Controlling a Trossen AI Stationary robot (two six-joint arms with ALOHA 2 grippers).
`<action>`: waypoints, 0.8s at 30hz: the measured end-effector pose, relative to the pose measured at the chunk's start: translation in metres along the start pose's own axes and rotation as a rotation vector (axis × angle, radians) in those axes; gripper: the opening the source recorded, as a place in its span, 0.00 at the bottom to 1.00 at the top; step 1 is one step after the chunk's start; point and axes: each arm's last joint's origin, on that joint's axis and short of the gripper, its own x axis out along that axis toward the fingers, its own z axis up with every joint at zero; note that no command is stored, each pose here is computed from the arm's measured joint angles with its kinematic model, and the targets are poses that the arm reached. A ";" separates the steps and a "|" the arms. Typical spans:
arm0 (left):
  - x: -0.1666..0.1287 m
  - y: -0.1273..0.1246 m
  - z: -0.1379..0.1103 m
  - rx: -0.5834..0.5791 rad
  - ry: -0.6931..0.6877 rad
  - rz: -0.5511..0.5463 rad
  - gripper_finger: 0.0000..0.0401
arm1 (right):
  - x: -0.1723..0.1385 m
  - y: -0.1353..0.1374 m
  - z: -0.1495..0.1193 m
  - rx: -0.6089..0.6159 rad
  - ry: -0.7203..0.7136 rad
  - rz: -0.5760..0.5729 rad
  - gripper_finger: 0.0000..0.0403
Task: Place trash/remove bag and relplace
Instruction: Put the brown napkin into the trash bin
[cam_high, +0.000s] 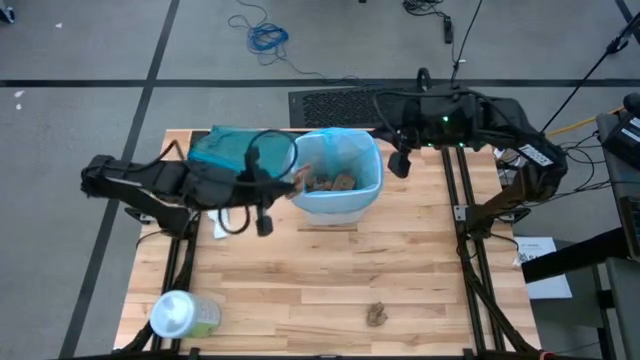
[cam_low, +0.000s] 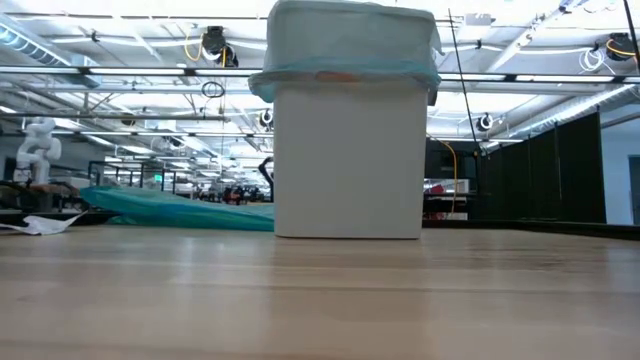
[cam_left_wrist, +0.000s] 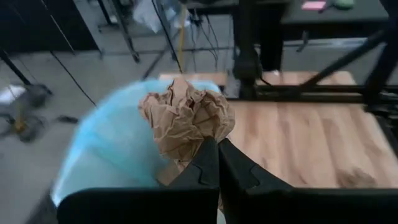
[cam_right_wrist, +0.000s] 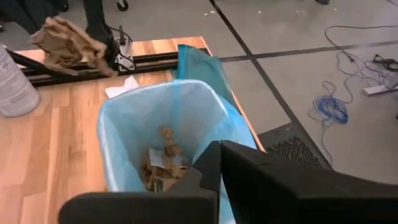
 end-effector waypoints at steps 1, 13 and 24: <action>0.004 0.004 0.001 0.008 -0.002 -0.002 0.00 | 0.001 -0.001 0.001 0.004 -0.002 -0.005 0.00; 0.085 0.073 -0.018 0.059 0.115 0.036 0.00 | 0.032 -0.001 -0.009 -0.024 0.111 -0.023 0.00; 0.110 0.075 -0.033 0.083 0.202 -0.017 0.16 | 0.066 0.004 -0.035 -0.082 0.264 -0.024 0.00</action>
